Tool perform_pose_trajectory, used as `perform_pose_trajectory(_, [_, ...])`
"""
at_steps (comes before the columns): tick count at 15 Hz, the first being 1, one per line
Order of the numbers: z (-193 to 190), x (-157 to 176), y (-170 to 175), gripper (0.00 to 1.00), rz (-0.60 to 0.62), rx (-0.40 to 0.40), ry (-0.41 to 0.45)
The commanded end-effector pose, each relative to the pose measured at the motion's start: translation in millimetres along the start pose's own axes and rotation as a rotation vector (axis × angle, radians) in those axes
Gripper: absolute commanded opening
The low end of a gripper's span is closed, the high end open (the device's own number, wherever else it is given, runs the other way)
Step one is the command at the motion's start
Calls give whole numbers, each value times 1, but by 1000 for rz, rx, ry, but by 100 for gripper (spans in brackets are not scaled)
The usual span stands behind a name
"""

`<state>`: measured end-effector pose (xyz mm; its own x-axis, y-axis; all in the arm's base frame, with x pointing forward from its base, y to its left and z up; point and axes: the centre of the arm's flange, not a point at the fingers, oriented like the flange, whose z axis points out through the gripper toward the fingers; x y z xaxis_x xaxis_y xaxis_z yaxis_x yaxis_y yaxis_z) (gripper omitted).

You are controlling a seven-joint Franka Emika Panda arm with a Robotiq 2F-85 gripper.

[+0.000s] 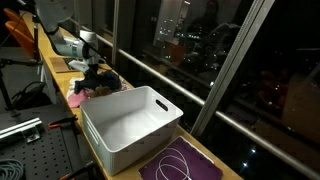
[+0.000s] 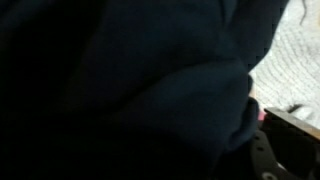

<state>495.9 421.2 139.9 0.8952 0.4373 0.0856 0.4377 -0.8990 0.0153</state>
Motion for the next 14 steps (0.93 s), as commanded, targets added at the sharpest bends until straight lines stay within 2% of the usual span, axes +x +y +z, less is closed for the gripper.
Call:
perform_pose_trajectory(1, [-27,-27,-11,0,27,-2,28])
perform_pose_trajectory(8, [-151,-53,18,0,96,-128,182])
perform_pose_trajectory(14, [-283,-61,64,0,170,-282,320])
